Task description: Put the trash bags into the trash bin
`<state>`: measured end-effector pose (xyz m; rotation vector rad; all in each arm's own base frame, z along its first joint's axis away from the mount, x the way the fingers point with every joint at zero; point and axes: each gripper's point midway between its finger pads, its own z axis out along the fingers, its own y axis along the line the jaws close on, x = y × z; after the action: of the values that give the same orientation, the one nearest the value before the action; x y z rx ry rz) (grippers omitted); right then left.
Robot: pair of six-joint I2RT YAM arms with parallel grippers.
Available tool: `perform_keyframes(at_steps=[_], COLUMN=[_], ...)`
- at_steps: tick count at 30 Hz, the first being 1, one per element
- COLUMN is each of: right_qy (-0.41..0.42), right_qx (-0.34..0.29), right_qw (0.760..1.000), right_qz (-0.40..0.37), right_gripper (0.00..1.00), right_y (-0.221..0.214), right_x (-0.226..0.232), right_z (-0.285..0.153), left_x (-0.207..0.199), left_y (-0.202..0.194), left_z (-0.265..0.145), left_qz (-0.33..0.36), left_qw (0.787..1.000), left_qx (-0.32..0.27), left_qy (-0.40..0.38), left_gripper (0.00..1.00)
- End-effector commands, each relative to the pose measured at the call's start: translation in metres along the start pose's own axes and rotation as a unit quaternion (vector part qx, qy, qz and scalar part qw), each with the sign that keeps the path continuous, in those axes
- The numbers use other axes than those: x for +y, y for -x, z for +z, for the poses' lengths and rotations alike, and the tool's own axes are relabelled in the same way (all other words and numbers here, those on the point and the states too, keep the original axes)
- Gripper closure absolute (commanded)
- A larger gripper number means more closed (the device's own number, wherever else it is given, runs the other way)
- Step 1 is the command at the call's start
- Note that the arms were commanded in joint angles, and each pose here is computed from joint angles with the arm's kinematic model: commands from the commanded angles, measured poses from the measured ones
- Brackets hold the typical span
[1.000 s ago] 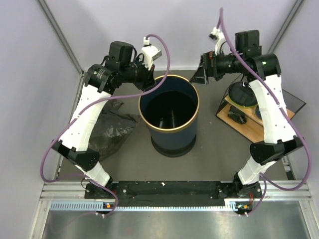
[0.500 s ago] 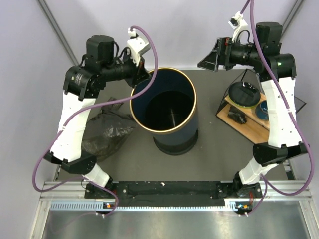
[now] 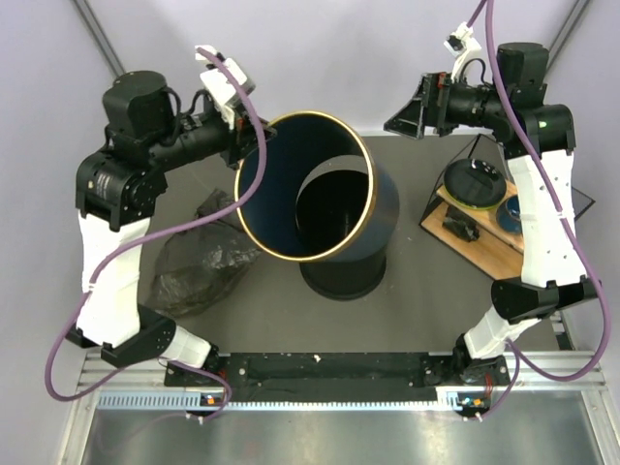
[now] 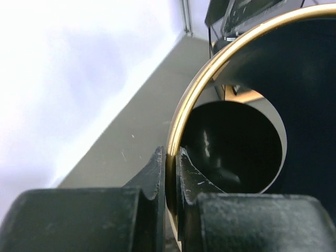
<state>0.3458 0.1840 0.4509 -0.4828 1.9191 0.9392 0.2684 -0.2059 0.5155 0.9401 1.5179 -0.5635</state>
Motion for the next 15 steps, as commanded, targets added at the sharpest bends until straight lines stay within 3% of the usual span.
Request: perform_keyframes(at_steps=[1,6,11,15], right_qy=[-0.001,-0.010,-0.010,-0.011], right_qx=[-0.031,-0.031,-0.029,-0.027], right_qw=[0.999,0.998,0.998,0.999], right_qz=[-0.039,-0.047,-0.049,-0.046], right_gripper=[0.01,0.01,0.01,0.01], right_y=[0.015,0.014,0.013,0.012], right_x=[0.007,0.002,0.001,-0.001], right_z=[-0.011,-0.010,-0.010,-0.008], left_x=[-0.008,0.001,0.041,0.076], left_y=[0.081,0.101,0.125,0.120], left_z=[-0.043,-0.062,-0.099,-0.121], left_qz=[0.062,0.070,0.073,0.069], left_qw=[0.988,0.980,0.961,0.951], left_qx=[-0.142,-0.177,-0.221,-0.215], left_qy=[0.020,0.059,0.150,0.210], left_gripper=[1.00,1.00,1.00,1.00])
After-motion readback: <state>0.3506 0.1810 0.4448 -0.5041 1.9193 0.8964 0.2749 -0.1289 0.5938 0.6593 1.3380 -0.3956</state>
